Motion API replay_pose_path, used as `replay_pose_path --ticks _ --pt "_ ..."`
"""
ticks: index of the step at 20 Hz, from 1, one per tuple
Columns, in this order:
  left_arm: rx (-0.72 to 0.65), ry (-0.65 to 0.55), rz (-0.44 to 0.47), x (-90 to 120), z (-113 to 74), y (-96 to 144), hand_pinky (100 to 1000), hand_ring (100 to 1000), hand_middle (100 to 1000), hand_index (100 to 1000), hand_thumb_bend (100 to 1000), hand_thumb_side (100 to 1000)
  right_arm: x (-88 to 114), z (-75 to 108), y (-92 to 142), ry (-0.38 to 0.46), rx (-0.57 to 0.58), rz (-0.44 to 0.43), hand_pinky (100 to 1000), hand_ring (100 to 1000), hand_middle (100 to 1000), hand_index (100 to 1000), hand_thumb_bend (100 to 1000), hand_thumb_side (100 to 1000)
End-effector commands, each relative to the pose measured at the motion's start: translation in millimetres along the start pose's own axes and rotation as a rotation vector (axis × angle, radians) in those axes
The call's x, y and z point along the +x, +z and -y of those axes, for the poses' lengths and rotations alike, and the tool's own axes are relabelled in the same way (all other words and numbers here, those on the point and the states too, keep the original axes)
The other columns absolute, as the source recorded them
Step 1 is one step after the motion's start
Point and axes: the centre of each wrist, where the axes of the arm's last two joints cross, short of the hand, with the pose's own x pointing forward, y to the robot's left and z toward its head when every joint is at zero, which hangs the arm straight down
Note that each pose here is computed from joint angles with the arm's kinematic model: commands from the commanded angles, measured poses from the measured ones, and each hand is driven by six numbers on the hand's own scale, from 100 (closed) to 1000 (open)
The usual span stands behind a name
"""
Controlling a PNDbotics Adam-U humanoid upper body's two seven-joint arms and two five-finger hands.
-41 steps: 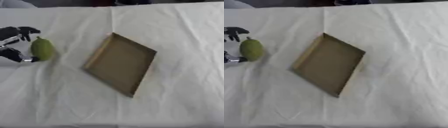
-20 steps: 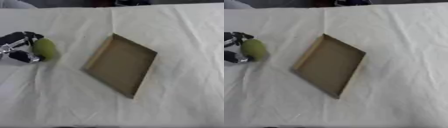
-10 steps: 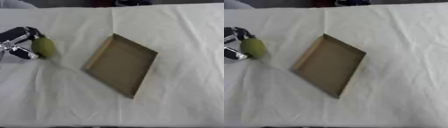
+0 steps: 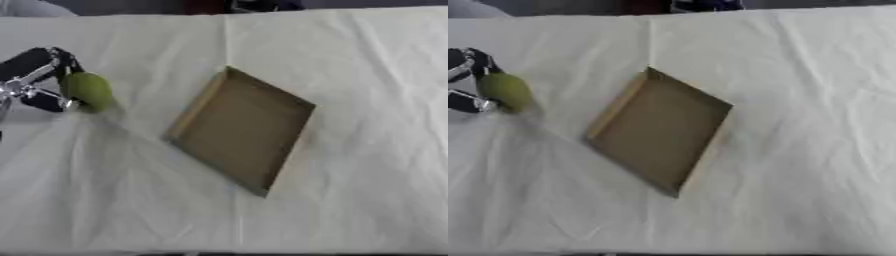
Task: Pick up objects on the table and place them in the box.
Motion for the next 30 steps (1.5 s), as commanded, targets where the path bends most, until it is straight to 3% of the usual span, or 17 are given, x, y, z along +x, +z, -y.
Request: replay_pose_path --ticks 1,9,14,18,25,30 --pt "0.077 -0.031 0.024 1 -22.3 -1 485 329 464 481 449 100 6 5.5 -8 0.017 -0.003 0.029 729 627 612 740 100 290" --pt "0.187 -0.074 0.13 28 -55.2 -18 482 301 464 485 455 100 6 6.0 -9 0.023 -0.011 0.034 727 626 611 740 100 281" --pt "0.295 -0.062 0.244 67 -82.3 -41 486 300 467 482 430 100 7 4.9 -9 0.02 -0.014 0.037 726 624 609 739 100 277" --pt "0.348 0.006 0.352 107 -94.3 -61 488 296 466 476 333 100 7 3.9 -9 0.016 -0.017 0.039 726 624 609 739 100 278" --pt "0.245 0.08 0.465 152 -75.3 -83 491 293 465 475 262 100 9 3.6 -15 0.018 -0.013 0.061 724 623 609 739 100 265" --pt "0.167 0.065 0.528 176 -58.4 -99 492 296 465 476 273 100 7 3.0 -23 0.023 0.006 0.091 720 623 609 738 100 250"
